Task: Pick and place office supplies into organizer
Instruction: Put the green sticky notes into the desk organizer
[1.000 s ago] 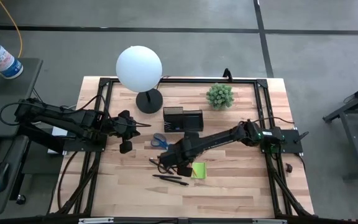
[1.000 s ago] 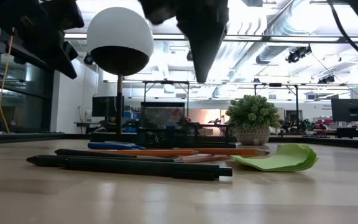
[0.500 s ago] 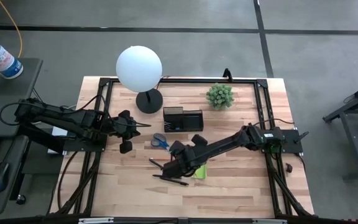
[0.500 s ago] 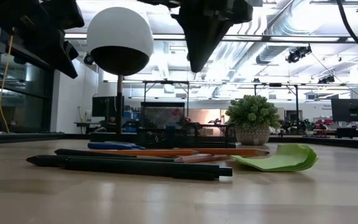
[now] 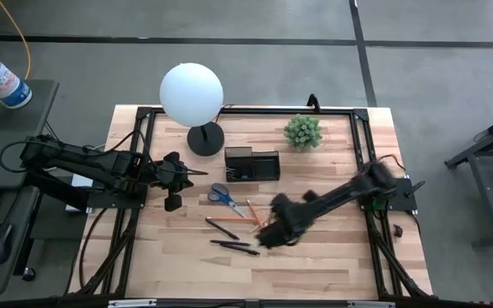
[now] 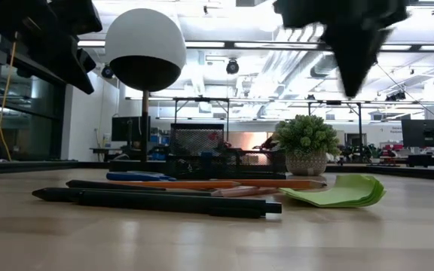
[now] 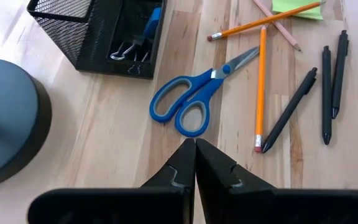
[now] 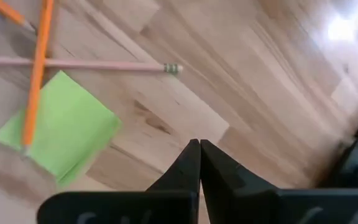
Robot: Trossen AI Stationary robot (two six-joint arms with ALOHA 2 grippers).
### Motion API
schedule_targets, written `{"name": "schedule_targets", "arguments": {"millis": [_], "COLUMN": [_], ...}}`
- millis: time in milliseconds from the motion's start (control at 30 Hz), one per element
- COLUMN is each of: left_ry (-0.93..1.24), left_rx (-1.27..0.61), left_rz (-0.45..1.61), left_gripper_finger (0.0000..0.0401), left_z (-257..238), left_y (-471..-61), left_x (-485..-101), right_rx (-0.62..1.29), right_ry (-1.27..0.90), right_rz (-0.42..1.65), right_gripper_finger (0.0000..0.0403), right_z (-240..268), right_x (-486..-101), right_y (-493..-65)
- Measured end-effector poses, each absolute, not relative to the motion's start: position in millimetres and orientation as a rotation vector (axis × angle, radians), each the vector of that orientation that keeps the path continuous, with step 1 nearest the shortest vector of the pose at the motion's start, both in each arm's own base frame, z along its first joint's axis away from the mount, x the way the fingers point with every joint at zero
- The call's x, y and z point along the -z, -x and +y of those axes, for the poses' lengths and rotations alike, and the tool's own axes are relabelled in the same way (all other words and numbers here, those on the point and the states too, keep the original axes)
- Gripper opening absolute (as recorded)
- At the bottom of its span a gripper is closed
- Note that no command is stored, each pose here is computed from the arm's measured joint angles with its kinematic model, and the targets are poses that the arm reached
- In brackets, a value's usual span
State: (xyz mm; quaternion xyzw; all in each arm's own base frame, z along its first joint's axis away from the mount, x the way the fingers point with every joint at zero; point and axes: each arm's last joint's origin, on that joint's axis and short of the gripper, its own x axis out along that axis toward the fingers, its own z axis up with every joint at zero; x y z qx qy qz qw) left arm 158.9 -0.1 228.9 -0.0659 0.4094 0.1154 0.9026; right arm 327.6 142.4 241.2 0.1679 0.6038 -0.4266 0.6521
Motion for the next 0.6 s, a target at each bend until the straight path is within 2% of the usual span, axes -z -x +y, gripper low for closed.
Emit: {"name": "schedule_targets", "arguments": {"millis": [233,400,600], "left_ry": [0.139,0.151,0.166], "left_rx": [-0.237,-0.237,-0.242], "left_rz": [0.827,0.797,0.788], "left_gripper_finger": [0.0001,0.0001,0.0001], "left_z": [-0.2,-0.2,-0.2], "left_y": [-160.4,-162.5,-163.0], "left_x": [-230.1,-232.0,-232.5], "right_rx": [0.859,0.834,0.771], "right_ry": [-0.731,-0.894,-1.050], "right_rz": [1.092,1.050,0.993], "right_gripper_finger": [0.0004,0.0026,0.0079], "right_z": [130.6,124.5,124.1], "right_x": [-274.3,-252.8,-217.7], "right_y": [-278.4,-263.3,-271.6]}}
